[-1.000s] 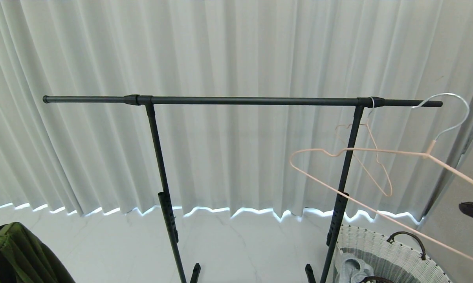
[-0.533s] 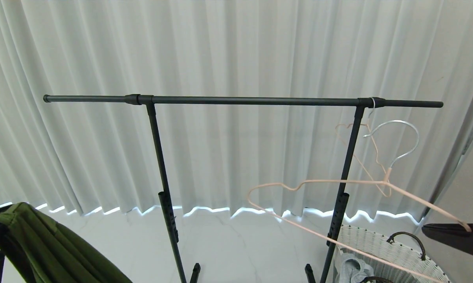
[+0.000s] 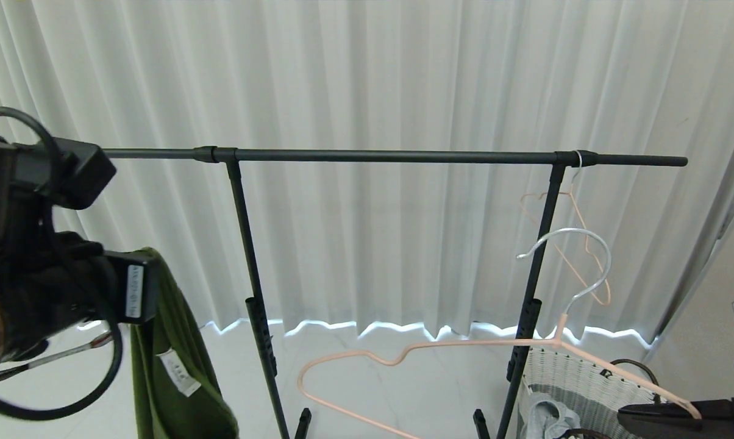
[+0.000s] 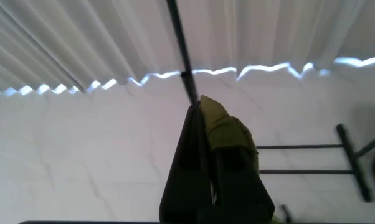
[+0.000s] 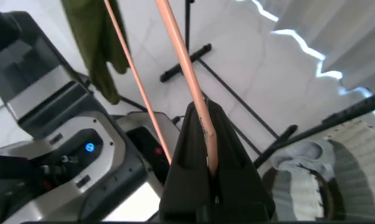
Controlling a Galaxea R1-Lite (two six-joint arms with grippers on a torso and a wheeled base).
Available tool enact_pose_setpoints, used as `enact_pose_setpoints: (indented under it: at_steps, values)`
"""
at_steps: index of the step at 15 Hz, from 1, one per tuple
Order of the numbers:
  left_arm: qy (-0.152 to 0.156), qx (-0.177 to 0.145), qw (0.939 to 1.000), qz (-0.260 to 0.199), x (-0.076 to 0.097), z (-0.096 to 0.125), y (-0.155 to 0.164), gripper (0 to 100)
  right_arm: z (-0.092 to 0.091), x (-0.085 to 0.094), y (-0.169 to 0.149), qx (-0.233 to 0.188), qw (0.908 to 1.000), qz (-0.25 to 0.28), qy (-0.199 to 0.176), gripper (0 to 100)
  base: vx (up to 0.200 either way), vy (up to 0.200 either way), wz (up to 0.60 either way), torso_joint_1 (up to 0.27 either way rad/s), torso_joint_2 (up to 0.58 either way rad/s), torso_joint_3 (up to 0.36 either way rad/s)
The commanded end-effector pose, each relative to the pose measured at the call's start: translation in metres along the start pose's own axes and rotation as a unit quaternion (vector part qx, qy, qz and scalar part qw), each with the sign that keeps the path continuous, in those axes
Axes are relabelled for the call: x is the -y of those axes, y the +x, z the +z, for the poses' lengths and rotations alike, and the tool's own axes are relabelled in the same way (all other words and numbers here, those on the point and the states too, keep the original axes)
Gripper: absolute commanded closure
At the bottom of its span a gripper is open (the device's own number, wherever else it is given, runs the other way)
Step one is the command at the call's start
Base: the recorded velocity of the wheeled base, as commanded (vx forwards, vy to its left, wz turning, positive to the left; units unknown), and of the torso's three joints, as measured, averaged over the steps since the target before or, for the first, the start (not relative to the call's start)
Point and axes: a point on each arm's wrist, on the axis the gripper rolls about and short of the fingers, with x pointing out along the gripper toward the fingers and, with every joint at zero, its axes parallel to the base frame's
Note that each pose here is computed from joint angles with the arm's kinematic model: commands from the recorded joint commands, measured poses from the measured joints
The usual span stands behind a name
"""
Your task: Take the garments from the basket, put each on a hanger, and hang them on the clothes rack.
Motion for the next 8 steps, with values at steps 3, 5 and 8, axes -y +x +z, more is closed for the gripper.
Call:
enact_pose_setpoints:
  at_steps: [3, 5, 8]
  values:
    - [-0.02, -0.04, 0.9987, -0.025, 0.04, 0.01, 0.036, 100, 0.011, 0.001, 0.029, -0.009, 0.9995, 0.01, 0.028, 100, 0.0, 0.0, 0.0, 0.0, 0.0, 0.0]
    - [-0.029, -0.039, 0.9979, -0.042, 0.051, 0.011, 0.036, 100, 0.019, 0.003, 0.047, -0.002, 0.9993, 0.009, 0.037, 100, 0.0, 0.0, 0.0, 0.0, 0.0, 0.0]
    - [-0.033, -0.043, 0.9974, -0.049, 0.059, 0.012, 0.039, 100, 0.022, 0.007, 0.066, -0.01, 0.9986, 0.004, 0.052, 100, 0.0, 0.0, 0.0, 0.0, 0.0, 0.0]
